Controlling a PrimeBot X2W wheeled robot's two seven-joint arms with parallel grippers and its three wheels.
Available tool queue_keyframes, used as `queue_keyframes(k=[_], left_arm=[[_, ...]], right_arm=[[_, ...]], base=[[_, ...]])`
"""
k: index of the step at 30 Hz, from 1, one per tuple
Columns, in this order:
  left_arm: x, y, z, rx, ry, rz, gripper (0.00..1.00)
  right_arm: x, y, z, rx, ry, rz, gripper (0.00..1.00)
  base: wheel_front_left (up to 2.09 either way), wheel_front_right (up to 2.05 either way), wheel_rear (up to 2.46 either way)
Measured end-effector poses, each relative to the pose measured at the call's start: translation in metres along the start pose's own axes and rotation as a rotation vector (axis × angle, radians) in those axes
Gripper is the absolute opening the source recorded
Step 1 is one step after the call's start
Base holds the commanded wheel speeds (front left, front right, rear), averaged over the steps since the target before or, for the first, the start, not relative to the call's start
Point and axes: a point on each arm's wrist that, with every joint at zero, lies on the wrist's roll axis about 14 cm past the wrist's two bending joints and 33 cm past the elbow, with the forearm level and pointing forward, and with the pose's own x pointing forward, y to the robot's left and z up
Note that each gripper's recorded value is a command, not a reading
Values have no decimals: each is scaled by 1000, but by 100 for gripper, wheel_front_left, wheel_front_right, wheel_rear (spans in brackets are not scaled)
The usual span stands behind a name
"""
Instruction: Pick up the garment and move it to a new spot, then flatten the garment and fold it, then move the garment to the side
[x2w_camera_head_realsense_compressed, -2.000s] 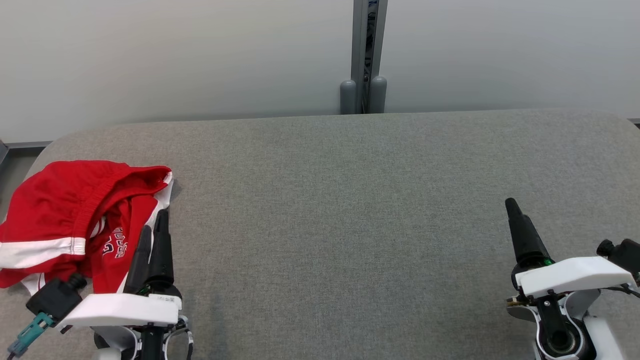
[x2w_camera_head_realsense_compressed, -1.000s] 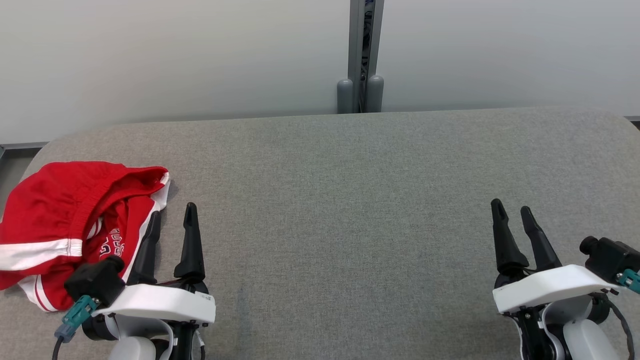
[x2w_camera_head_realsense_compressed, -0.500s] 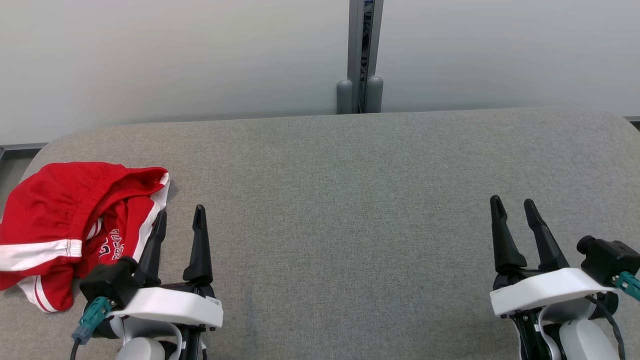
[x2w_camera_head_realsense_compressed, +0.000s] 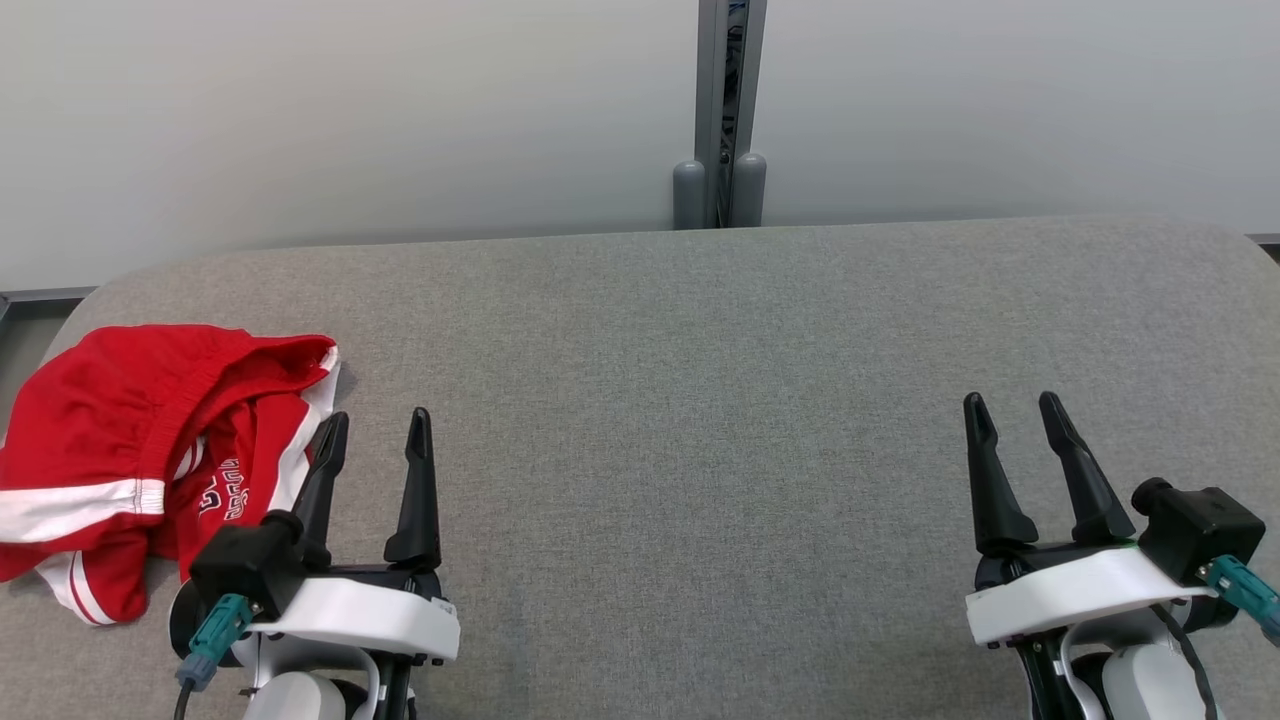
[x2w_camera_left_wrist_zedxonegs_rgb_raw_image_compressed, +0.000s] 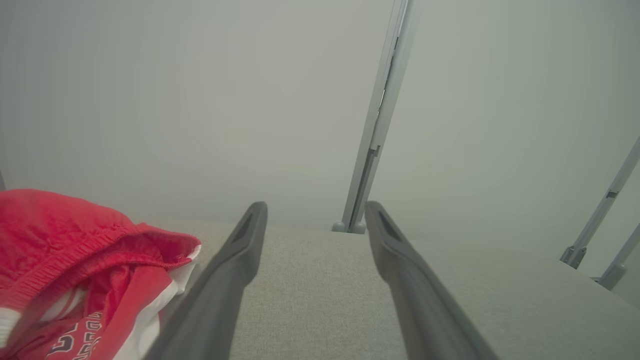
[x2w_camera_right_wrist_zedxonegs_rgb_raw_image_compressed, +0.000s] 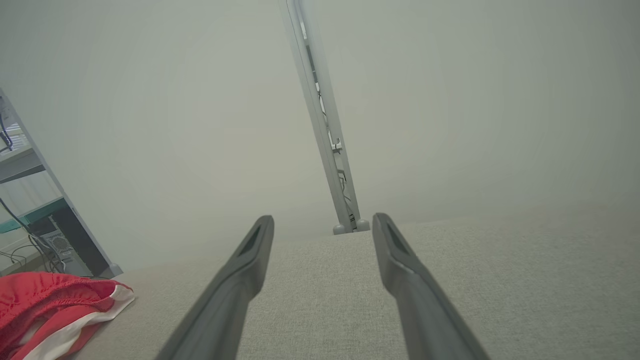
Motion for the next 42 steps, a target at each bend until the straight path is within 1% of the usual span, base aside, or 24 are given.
queue_keyframes(k=[29,42], left_arm=[[5,-9,1,163,-34,-44,100],[7,-6,-2,153,-25,-38,100]], right_arm=[[-1,13,3,-180,-40,65,100],[0,11,1,-178,-35,62,100]], base=[[0,0,0],[0,0,0]])
